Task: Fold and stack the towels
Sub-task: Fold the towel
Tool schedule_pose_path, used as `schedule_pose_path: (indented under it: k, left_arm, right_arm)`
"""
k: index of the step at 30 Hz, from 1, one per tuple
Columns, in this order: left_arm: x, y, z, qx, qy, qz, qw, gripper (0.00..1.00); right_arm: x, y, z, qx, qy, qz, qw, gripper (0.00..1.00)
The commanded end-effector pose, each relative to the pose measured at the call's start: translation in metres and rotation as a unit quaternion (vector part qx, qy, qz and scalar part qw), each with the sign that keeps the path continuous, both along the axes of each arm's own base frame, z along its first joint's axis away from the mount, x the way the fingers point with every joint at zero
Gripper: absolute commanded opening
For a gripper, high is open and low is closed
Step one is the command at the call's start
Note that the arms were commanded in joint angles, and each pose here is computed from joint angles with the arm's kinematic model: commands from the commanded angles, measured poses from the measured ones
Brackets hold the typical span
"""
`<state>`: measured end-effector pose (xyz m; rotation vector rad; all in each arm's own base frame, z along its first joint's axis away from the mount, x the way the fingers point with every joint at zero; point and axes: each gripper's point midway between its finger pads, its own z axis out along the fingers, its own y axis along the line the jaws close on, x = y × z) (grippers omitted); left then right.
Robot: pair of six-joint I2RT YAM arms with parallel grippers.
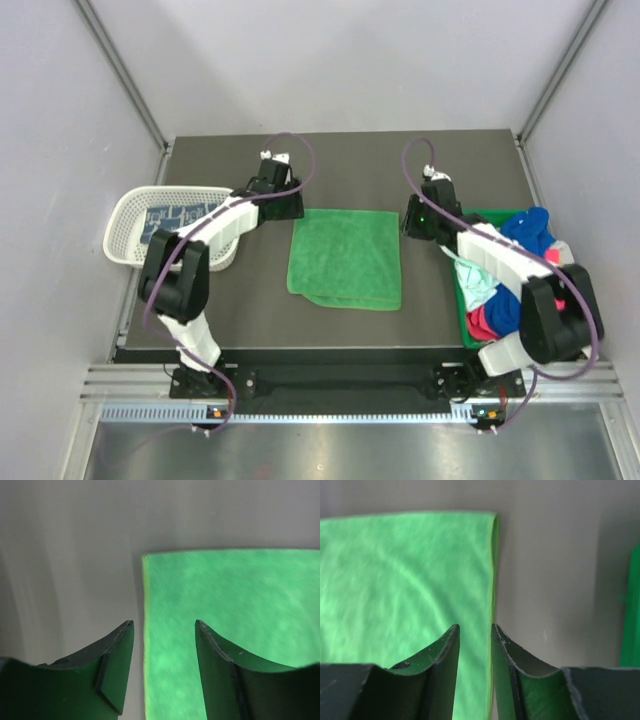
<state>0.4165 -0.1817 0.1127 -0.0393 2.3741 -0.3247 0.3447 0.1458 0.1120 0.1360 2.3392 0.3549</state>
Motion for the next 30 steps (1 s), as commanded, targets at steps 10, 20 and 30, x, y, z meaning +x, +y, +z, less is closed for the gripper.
schedule_pose_path:
  k: [10,20,30]
  left_arm:
    - [0.068,-0.006,-0.048,-0.024,0.012,-0.045,0.999,0.64]
    - [0.071,0.002,-0.080,-0.006,0.040,-0.018,0.999,0.57]
    - [0.063,0.000,-0.091,-0.012,0.052,-0.021,0.998,0.46]
  right_arm:
    - [0.103,0.003,-0.049,-0.036,0.029,-0.002,0.999,0.36]
    - [0.125,-0.008,-0.069,-0.082,0.043,-0.030,0.995,0.33]
    - [0.127,-0.008,-0.074,-0.089,0.044,-0.025,0.995,0.29]
